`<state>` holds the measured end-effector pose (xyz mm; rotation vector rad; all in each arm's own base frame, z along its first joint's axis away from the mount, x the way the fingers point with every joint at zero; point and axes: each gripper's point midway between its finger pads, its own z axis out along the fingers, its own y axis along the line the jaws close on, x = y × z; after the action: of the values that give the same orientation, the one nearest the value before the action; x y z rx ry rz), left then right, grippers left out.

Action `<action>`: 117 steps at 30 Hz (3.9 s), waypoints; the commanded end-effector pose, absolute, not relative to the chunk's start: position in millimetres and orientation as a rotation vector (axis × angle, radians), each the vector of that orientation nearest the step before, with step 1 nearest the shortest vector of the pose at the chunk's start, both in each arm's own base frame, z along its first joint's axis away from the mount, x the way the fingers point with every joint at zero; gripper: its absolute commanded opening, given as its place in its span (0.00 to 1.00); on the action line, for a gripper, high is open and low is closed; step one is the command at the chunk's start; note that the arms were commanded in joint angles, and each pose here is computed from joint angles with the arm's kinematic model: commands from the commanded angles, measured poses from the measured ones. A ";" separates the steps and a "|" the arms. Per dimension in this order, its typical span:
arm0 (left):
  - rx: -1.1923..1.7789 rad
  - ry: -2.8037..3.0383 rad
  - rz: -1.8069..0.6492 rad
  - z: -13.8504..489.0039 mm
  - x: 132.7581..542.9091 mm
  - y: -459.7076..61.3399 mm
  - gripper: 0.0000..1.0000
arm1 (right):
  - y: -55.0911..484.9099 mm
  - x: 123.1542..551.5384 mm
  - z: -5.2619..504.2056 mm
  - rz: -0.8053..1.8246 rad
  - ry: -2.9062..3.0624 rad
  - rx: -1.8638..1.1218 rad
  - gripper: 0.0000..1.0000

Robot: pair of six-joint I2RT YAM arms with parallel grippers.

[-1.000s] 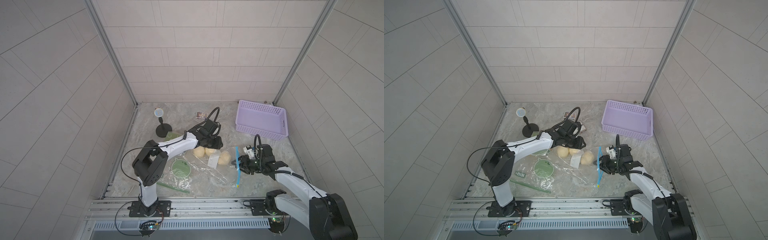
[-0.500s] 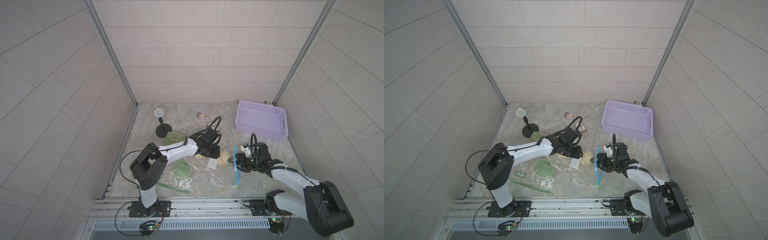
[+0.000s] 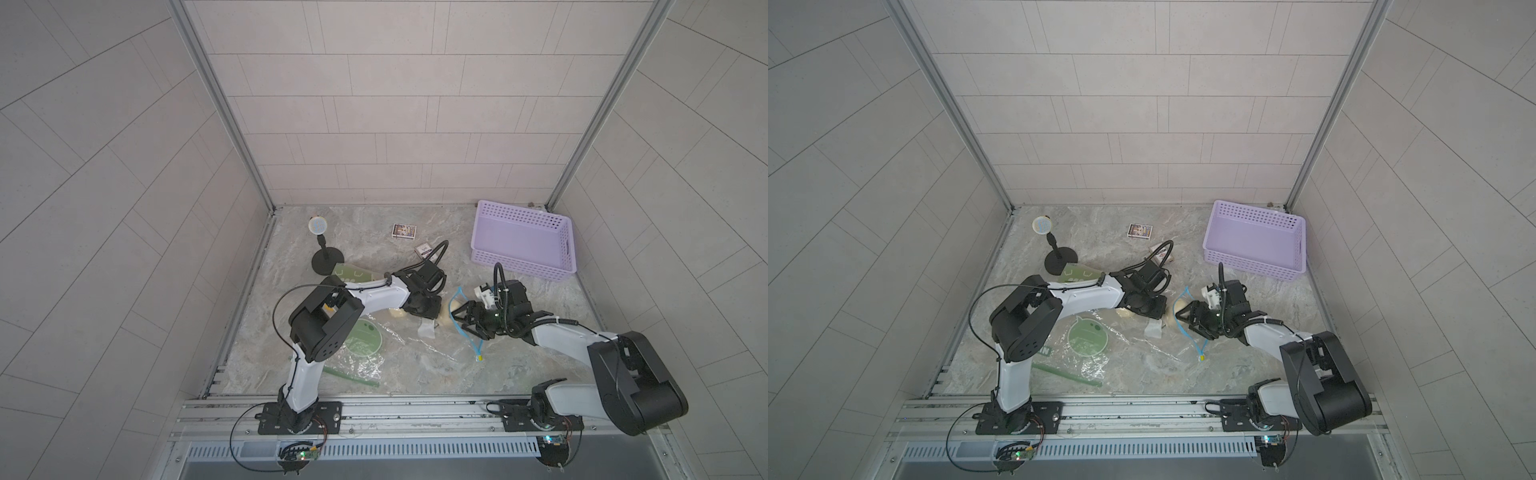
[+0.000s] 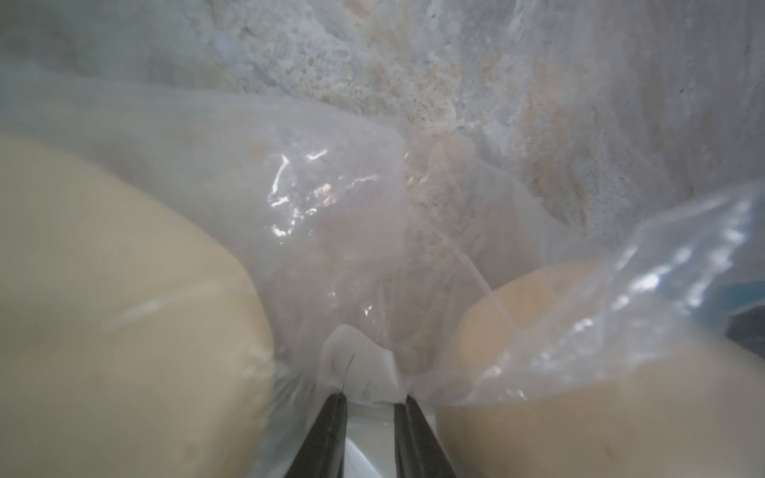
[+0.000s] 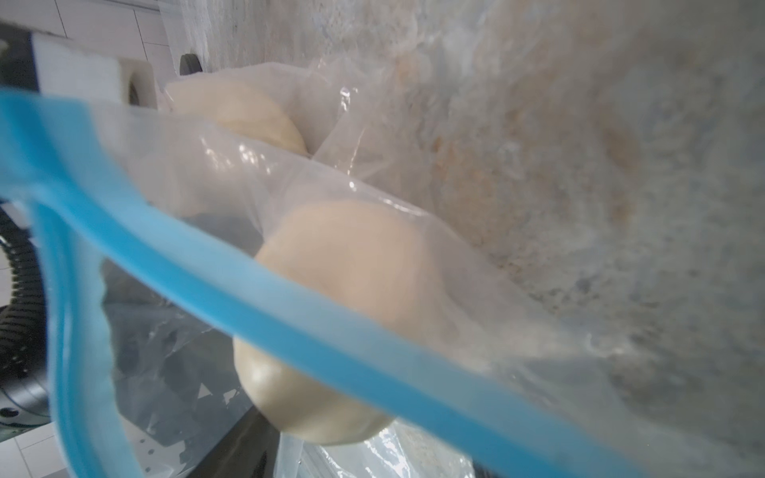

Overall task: Open the zip-top bag and take out the pear
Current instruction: Pick up the pear from the zipper food storage bag.

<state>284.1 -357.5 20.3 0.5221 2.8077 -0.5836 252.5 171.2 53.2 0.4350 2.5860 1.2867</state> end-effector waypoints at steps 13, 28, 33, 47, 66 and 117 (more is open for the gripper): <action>0.865 2.913 -0.648 -18.4 245.4 -385.3 0.12 | 168.7 288.7 42.2 1.205 2.566 0.460 0.80; 0.742 2.953 -0.526 -32.4 260.2 -350.7 0.07 | 145.8 253.4 61.1 1.135 2.628 0.422 0.65; 0.684 2.954 -0.499 -36.3 268.6 -341.5 0.06 | 136.5 233.5 64.2 1.142 2.665 0.428 0.66; 0.664 2.937 -0.503 -31.0 272.6 -341.5 0.06 | 130.9 204.1 52.0 1.169 2.711 0.447 0.69; 0.669 2.921 -0.530 -25.5 270.1 -347.6 0.07 | 119.8 200.7 43.6 1.067 2.734 0.484 0.69; 0.447 2.578 -1.098 160.2 290.9 -385.1 0.54 | -32.6 413.4 218.6 0.689 2.296 0.718 0.45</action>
<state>292.5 -382.7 112.6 0.4810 2.6705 -0.9690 366.6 -3.0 233.6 0.6803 2.3288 0.7371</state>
